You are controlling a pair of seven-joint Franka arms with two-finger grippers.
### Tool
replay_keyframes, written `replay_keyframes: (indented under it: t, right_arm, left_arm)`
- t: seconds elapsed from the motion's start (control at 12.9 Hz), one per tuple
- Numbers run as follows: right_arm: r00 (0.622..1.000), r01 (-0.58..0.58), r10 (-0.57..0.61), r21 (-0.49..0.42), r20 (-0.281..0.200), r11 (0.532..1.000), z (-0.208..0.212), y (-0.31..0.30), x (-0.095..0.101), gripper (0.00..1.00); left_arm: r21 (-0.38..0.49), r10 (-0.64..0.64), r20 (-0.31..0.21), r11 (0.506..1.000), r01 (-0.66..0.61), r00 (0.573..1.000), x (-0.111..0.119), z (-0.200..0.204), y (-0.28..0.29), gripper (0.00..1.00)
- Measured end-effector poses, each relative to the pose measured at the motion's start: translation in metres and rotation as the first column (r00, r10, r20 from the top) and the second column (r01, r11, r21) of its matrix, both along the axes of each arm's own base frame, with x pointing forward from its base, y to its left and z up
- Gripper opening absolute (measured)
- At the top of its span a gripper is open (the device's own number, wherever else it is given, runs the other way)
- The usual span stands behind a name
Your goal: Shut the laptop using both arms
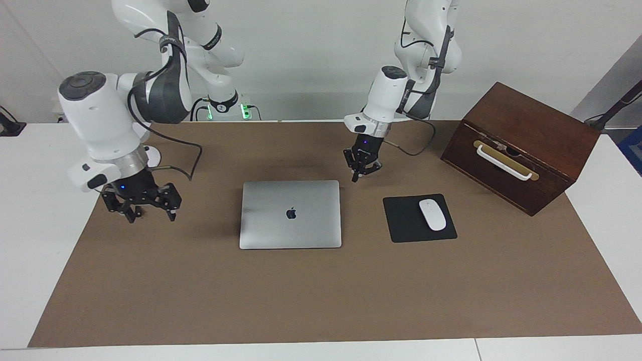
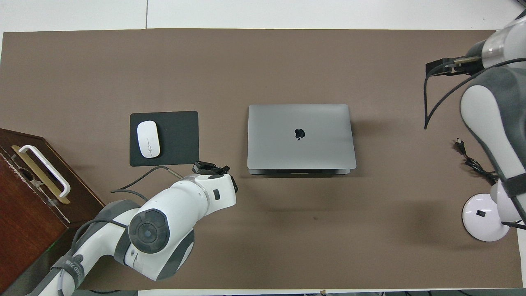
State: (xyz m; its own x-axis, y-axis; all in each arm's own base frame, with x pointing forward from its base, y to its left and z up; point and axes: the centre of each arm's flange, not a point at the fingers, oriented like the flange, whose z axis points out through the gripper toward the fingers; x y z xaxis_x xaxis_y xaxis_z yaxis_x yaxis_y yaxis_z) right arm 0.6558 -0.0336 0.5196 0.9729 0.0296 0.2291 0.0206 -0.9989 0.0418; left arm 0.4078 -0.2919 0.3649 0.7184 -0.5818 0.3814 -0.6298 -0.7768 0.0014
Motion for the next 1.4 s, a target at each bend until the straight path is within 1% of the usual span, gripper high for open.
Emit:
replay_keyframes:
  t: [0.08,0.23,0.39,0.47,0.54,0.78,0.85,1.01,1.17,1.24,1.4]
  right_arm:
    - [1.0,0.012,-0.012,-0.004,0.007,1.0,0.012,-0.011,-0.006,1.0]
    - [0.999,0.028,-0.028,-0.008,-0.02,1.0,0.032,-0.02,-0.021,1.0]
    - [0.999,0.021,-0.021,-0.01,-0.048,1.0,0.049,-0.012,-0.035,1.0]
    - [0.998,0.018,-0.018,-0.007,-0.063,1.0,0.055,-0.007,-0.042,1.0]
    - [0.996,0.027,-0.027,0.002,-0.082,1.0,0.06,-0.002,-0.048,1.0]
    - [0.983,0.096,-0.09,0.029,-0.162,0.995,0.074,0.01,-0.07,1.0]
    - [0.979,0.105,-0.099,0.026,-0.178,0.994,0.082,0.014,-0.079,1.0]
    - [0.978,0.106,-0.1,0.021,-0.185,0.994,0.097,0.017,-0.092,1.0]
    - [0.979,0.106,-0.101,0.019,-0.18,0.994,0.108,0.018,-0.1,1.0]
    - [0.978,0.107,-0.101,0.018,-0.184,0.994,0.11,0.018,-0.103,1.0]
    - [0.976,0.109,-0.104,0.017,-0.19,0.994,0.109,0.017,-0.104,1.0]
  left_arm:
    - [0.018,0.0,-0.021,1.0,0.0,1.0,0.002,0.006,0.007,0.01]
    - [0.044,0.012,-0.056,0.999,-0.009,0.998,0.012,0.02,0.018,0.01]
    - [0.059,0.039,-0.083,0.998,-0.034,0.996,0.027,0.036,0.029,0.01]
    - [0.064,0.059,-0.093,0.997,-0.054,0.994,0.037,0.046,0.036,0.09]
    - [0.069,0.083,-0.103,0.995,-0.076,0.991,0.048,0.058,0.046,0.22]
    - [0.083,0.174,-0.133,0.983,-0.164,0.976,0.08,0.098,0.089,0.61]
    - [0.086,0.207,-0.139,0.977,-0.197,0.968,0.089,0.109,0.107,0.74]
    - [0.085,0.272,-0.138,0.961,-0.262,0.952,0.102,0.126,0.143,0.99]
    - [0.077,0.344,-0.127,0.938,-0.337,0.93,0.107,0.142,0.184,1.0]
    - [0.073,0.383,-0.121,0.923,-0.377,0.916,0.11,0.152,0.207,1.0]
    - [0.072,0.438,-0.123,0.899,-0.433,0.89,0.114,0.176,0.24,1.0]
